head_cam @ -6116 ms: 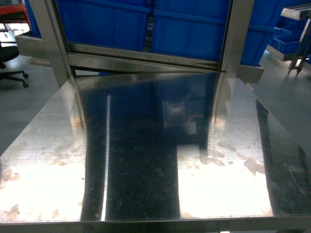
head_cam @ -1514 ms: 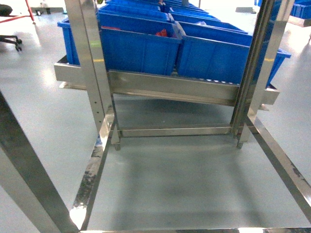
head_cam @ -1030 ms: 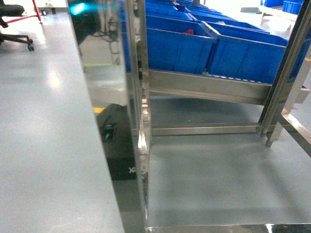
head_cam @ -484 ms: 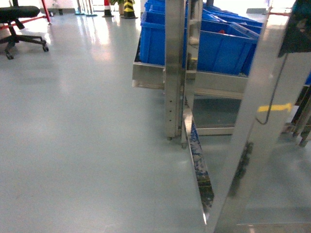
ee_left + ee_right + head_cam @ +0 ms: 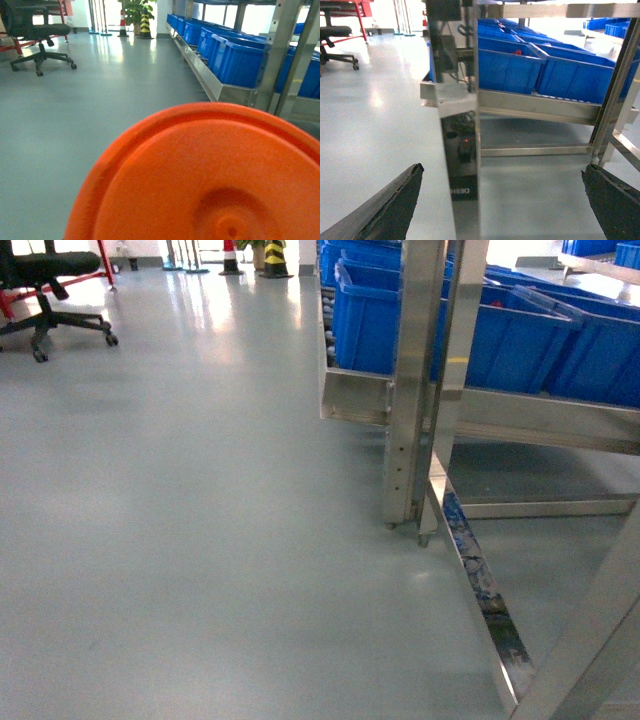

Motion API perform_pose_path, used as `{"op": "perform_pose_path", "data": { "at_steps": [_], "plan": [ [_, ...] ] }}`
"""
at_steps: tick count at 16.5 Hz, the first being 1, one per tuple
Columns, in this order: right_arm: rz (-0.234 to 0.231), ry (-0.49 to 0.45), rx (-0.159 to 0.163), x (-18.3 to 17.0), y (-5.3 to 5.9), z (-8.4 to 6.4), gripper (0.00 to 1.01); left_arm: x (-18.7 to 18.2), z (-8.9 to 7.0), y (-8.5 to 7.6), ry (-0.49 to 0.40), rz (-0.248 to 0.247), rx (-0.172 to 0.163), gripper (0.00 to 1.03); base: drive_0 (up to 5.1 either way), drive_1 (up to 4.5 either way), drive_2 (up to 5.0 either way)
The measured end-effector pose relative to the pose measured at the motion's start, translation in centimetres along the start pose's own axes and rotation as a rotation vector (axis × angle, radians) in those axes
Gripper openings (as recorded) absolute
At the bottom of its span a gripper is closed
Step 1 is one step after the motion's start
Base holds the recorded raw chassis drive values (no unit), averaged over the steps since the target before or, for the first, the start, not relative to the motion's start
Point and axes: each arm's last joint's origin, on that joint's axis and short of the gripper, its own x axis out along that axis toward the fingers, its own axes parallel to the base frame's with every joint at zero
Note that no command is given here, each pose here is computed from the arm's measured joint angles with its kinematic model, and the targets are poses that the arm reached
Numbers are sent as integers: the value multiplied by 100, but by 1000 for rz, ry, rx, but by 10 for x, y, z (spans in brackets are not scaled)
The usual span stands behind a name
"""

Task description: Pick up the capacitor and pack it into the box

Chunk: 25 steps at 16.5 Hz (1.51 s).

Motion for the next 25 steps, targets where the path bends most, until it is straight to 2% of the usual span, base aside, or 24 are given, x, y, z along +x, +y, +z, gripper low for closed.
{"op": "perform_pose_path", "data": {
  "at_steps": [25],
  "plan": [
    [-1,0,0,0,0,0,98,0,0,0,-1,2,0,43,-502,237,237]
  ]
}}
